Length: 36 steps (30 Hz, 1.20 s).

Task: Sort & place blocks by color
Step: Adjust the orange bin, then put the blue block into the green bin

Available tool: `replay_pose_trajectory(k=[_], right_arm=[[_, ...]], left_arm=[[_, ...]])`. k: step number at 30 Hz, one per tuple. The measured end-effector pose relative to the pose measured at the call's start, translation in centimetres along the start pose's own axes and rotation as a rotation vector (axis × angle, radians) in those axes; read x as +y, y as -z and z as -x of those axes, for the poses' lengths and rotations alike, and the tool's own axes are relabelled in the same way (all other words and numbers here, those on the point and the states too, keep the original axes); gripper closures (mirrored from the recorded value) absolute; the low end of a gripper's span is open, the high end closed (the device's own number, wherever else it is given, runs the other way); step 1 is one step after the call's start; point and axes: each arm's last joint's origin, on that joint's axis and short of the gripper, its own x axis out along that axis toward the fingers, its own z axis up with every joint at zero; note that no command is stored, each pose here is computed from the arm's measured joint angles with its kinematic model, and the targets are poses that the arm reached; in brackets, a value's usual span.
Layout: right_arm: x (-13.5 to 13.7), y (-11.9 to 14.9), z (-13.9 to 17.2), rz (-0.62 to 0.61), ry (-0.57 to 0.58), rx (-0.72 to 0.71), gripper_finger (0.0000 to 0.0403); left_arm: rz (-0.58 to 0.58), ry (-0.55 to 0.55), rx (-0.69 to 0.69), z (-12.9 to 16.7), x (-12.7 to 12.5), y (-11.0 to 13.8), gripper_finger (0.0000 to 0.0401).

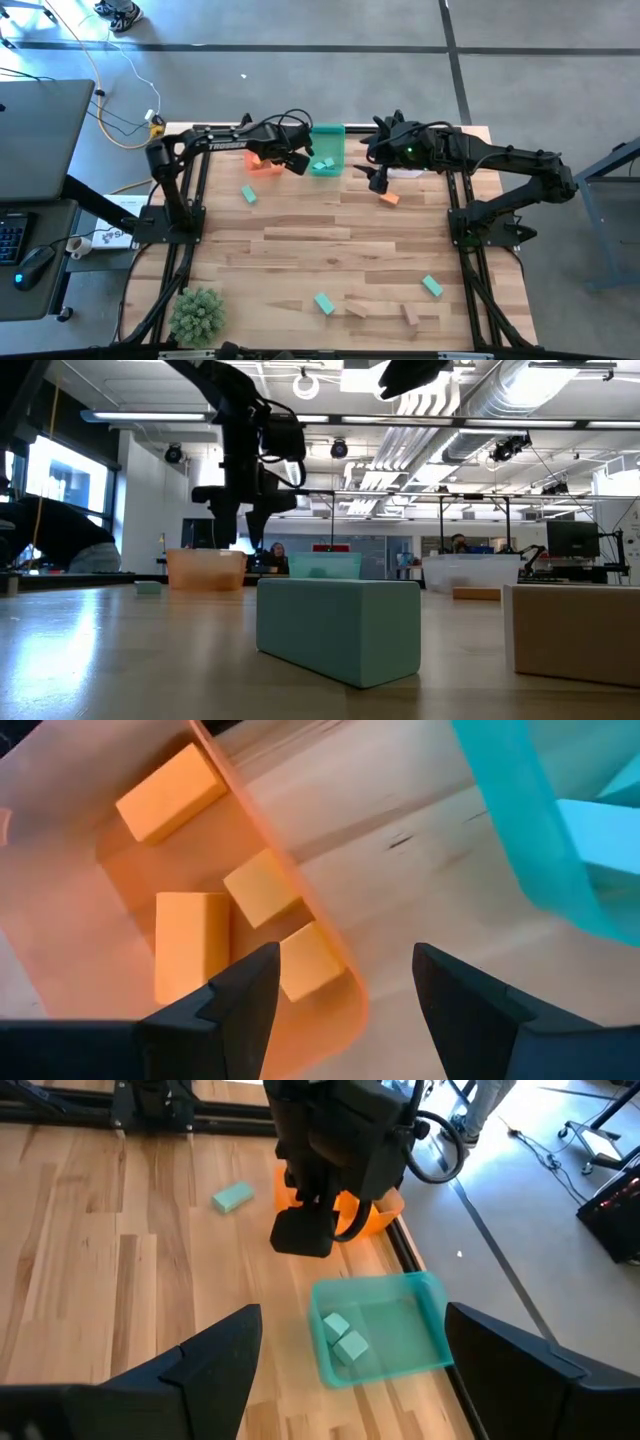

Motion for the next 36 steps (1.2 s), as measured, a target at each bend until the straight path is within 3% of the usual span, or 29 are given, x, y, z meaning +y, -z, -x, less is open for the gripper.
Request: replay_pose_trajectory(k=[22,30,36], right_arm=[[0.1,0.3,0.0,0.006,-0.020,0.025,0.0101],[0.1,0.3,0.0,0.002,-0.042,0.022,0.0101],[0.3,0.2,0.0,-0.094,-0.088,0.018,0.0101]], left_arm=[[-0.068,-0.153,0.061,-1.1,1.0,0.5,0.0188],[-0.089,-0.109,0.037,0.4,0.8,0.8,0.0188],[-0.115,0.033,-0.020,4.6,0.6,1.8,0.0188]])
